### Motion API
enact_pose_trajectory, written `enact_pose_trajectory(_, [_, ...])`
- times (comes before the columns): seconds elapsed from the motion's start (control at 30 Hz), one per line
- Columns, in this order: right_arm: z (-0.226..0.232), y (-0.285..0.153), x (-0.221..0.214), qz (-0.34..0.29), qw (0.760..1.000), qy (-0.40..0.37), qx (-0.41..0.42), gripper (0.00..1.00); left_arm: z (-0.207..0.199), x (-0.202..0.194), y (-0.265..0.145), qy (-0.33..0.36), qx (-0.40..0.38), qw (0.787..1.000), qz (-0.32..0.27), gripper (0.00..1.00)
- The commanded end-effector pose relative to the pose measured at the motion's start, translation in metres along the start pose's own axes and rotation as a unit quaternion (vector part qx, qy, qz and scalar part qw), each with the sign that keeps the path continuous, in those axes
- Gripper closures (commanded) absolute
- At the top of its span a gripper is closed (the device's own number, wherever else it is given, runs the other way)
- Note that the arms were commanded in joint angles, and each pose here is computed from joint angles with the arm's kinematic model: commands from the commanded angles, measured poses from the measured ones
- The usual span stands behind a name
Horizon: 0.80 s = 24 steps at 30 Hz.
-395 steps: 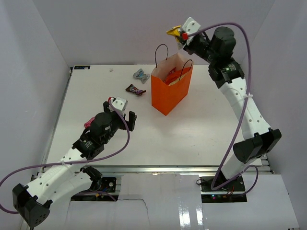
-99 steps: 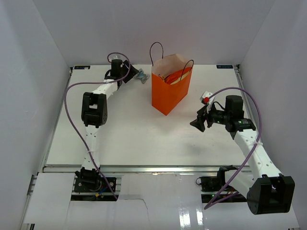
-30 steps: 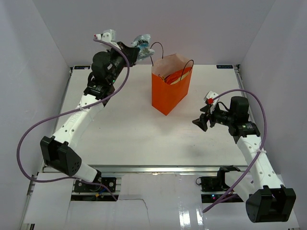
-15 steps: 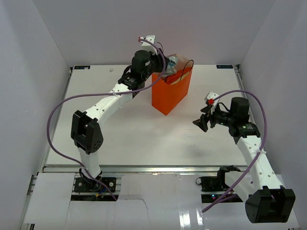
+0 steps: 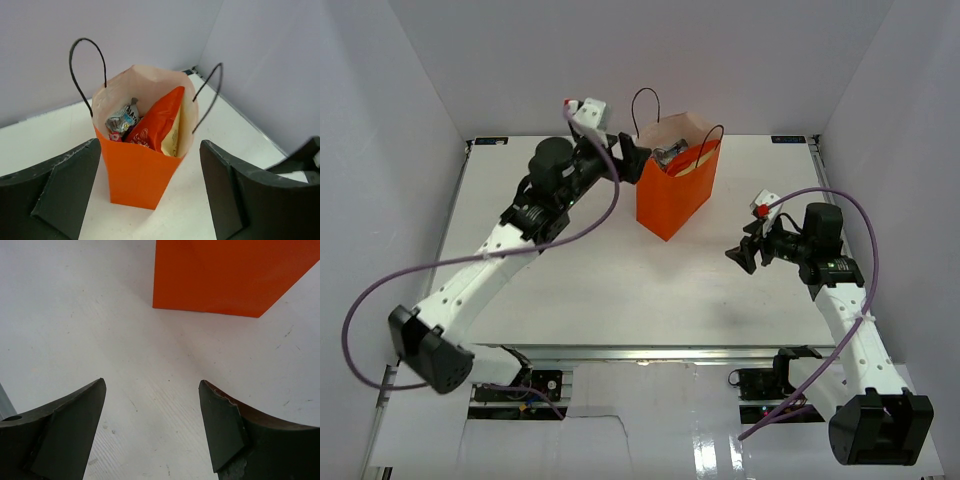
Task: Place the snacks into the paper bag
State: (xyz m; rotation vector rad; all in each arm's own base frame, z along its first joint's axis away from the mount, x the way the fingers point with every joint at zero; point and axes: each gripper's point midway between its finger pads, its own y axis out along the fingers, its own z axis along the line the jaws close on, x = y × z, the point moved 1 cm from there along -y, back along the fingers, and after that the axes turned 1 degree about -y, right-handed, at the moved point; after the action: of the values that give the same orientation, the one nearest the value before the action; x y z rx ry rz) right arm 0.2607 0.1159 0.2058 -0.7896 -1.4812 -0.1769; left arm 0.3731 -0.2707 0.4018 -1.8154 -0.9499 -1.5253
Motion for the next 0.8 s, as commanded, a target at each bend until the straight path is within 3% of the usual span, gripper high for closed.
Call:
enact_pose_trajectory(0.0, [-0.012,-0.002,0.000,-0.005,1.000,-0.008,-0.022,0.19,-0.001,-0.020,-0.046,0.035,-0.021,0.999,0.007,0.09])
enact_pose_trajectory(0.03, [-0.014,-0.002,-0.001,-0.004,1.000,-0.007,-0.026,0.19,-0.002,-0.014,-0.066,0.039,-0.024,0.999,-0.006,0.08])
enact_pose_trajectory(0.1, [-0.022,-0.007,-0.005,-0.001,0.999,0.001,-0.043,0.18,0.005,-0.052,-0.081,0.036,-0.017,0.999,0.031,0.07])
enact_pose_trajectory(0.2, [-0.030,-0.012,-0.008,-0.006,0.998,0.014,-0.059,0.16,0.007,-0.069,-0.106,0.028,-0.015,0.999,0.040,0.07])
enact_pose_trajectory(0.33, [-0.039,-0.020,-0.017,-0.011,0.995,0.032,-0.097,0.02,0.008,-0.106,-0.125,0.012,-0.022,0.997,0.077,0.07])
enact_pose_trajectory(0.43, [-0.048,-0.025,-0.017,-0.024,0.990,0.040,-0.134,0.10,0.009,-0.114,-0.135,0.006,-0.018,0.995,0.095,0.06])
enact_pose_trajectory(0.77, [-0.083,-0.054,-0.026,-0.056,0.949,0.130,-0.282,0.10,0.020,-0.120,-0.162,0.021,0.005,0.997,0.078,0.02])
